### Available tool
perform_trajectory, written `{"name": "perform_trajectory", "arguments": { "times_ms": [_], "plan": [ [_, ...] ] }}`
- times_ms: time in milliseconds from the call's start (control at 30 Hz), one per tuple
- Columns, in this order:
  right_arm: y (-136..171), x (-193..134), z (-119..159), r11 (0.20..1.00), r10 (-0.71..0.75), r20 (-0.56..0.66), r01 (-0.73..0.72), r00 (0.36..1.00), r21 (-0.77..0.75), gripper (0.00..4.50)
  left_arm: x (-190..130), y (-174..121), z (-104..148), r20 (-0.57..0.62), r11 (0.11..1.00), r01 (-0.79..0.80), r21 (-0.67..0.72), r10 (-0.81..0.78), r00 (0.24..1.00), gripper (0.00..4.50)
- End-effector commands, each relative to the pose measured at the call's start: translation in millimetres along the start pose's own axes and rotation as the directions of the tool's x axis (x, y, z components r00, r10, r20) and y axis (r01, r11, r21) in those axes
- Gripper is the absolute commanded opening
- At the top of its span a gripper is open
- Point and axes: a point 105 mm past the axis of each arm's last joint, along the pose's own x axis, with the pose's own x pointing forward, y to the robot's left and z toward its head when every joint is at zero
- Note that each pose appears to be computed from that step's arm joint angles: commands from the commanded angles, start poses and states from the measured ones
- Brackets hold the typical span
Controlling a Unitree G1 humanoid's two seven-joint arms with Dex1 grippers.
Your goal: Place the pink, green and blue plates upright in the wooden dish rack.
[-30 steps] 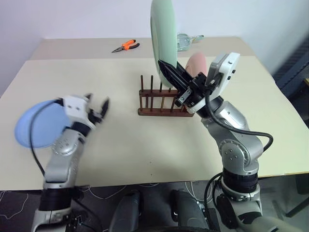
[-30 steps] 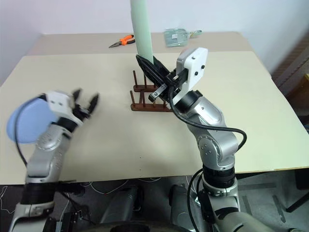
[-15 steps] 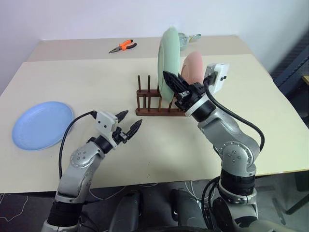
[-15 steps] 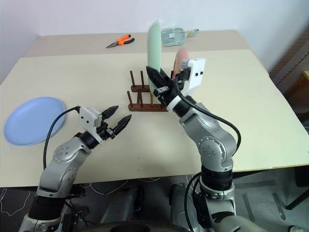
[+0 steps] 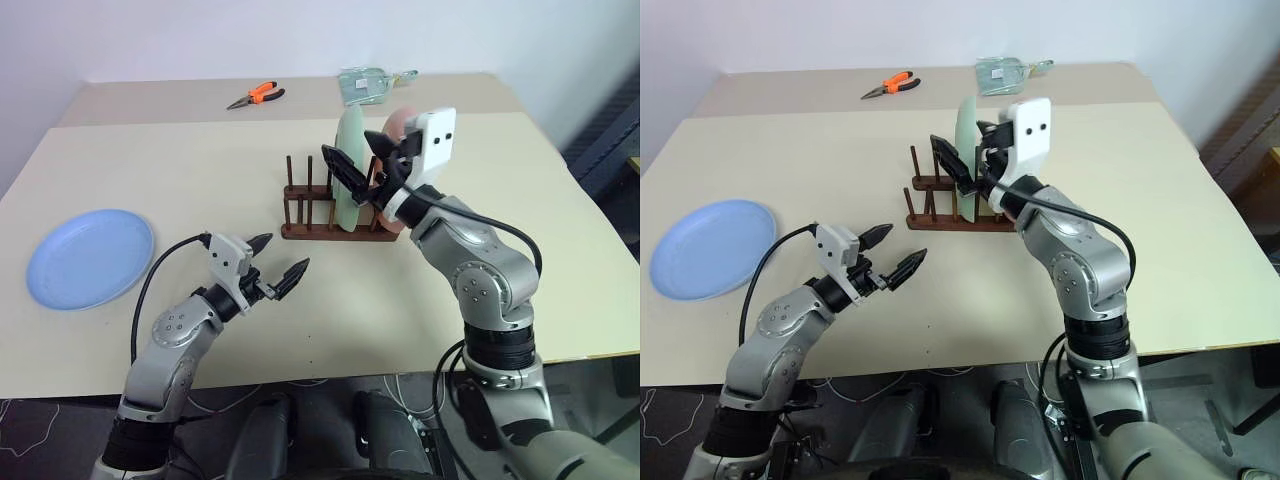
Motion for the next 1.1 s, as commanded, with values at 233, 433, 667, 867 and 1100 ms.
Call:
{"name": "perform_trajectory", "arguments": {
  "times_ms": [233, 433, 667, 867, 1100],
  "plan": [
    [44, 4, 41, 0.787, 0.304, 0.109, -0.185, 0.946, -0.589, 4.26, -50, 144, 37, 0.118, 0.614, -0.772, -0.165, 0.790, 0.602, 4.50],
    [65, 1, 18, 0.732, 0.416, 0.043, -0.307, 0.908, -0.608, 4.26, -145, 194, 48, 0.077, 0.050, -0.972, -0.230, 0.996, 0.032, 4.50],
    [72, 0, 5, 0.728, 0.451, 0.024, -0.353, 0.892, -0.588, 4.26, -181, 184, 12, -0.227, -0.237, -0.871, -0.430, 0.962, -0.150, 4.50],
    [76, -1, 4, 0.726, 0.462, 0.031, -0.358, 0.886, -0.588, 4.50, -168, 176, -10, -0.350, -0.230, -0.839, -0.493, 0.935, -0.050, 2.68],
    [72, -2, 7, 0.738, 0.457, 0.022, -0.366, 0.889, -0.567, 4.50, -131, 180, 30, -0.190, 0.006, -0.804, -0.595, 0.971, 0.148, 0.02]
  ]
}}
